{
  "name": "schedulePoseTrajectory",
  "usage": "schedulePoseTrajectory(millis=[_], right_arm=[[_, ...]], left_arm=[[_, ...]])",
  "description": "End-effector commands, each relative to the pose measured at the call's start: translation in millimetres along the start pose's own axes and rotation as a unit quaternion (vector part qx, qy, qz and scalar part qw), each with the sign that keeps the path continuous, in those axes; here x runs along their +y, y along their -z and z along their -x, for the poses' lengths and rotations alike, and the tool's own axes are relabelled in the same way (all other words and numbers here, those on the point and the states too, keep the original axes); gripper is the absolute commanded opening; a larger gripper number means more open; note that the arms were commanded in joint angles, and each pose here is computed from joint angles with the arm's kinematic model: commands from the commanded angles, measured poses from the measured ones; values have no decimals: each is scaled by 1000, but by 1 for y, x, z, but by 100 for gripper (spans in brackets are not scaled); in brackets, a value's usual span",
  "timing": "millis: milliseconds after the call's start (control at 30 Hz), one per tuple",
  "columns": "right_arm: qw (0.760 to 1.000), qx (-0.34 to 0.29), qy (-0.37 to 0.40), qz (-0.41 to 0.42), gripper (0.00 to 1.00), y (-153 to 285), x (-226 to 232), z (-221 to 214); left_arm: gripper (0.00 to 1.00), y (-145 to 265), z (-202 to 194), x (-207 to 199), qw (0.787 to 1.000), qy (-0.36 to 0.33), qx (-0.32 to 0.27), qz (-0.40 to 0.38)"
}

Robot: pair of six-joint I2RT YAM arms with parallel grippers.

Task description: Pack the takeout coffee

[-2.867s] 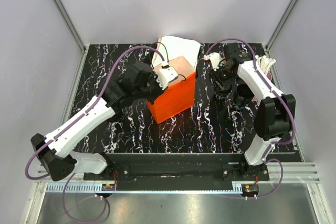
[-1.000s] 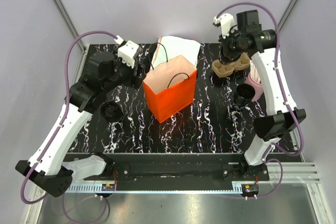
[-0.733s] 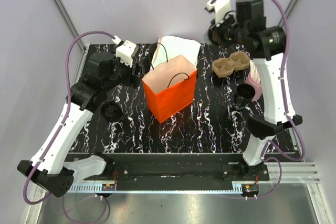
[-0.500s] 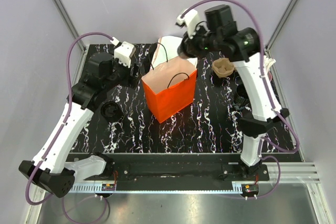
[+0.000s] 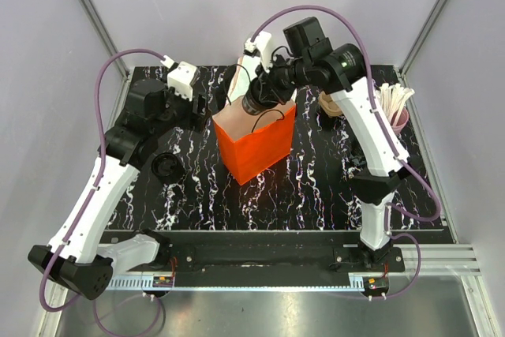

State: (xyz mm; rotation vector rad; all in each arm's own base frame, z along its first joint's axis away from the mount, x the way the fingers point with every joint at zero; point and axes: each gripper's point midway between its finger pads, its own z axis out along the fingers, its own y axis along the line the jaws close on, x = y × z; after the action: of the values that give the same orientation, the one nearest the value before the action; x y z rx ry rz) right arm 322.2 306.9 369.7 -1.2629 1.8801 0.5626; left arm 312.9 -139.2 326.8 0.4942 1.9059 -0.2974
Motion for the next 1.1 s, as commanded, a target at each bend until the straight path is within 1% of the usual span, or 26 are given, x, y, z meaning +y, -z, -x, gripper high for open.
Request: schedulePoseTrajectory(millis=[0, 233, 400, 533, 567, 633, 733, 800, 1067], right_arm=[[999, 23, -17, 40, 0, -6, 19, -13], [998, 48, -29, 39, 0, -34, 10, -26], [997, 72, -35, 22, 0, -53, -3, -36], [995, 94, -41, 20, 0, -64, -6, -49], [994, 98, -44, 22, 0, -66, -6, -52], [993, 106, -49, 25, 0, -68, -5, -56], [992, 110, -52, 30, 0, -70, -3, -59], [992, 110, -55, 31, 0, -69, -2, -59], [995, 70, -46, 59, 0, -44, 14, -38]], left_arm=[[75, 1, 21, -3, 999, 4, -37, -11], [76, 2, 23, -6, 999, -3, -41, -19], [77, 1, 32, -8, 998, -30, -48, -34], [77, -10, 42, -8, 997, -43, -54, -40], [77, -12, 48, -9, 996, -48, -66, -41], [77, -21, 50, -8, 996, -50, -69, -41], [77, -37, 59, -6, 994, -49, -83, -41], [77, -47, 59, -8, 994, -48, -81, -50], [77, -71, 57, -13, 994, -31, -78, -65]])
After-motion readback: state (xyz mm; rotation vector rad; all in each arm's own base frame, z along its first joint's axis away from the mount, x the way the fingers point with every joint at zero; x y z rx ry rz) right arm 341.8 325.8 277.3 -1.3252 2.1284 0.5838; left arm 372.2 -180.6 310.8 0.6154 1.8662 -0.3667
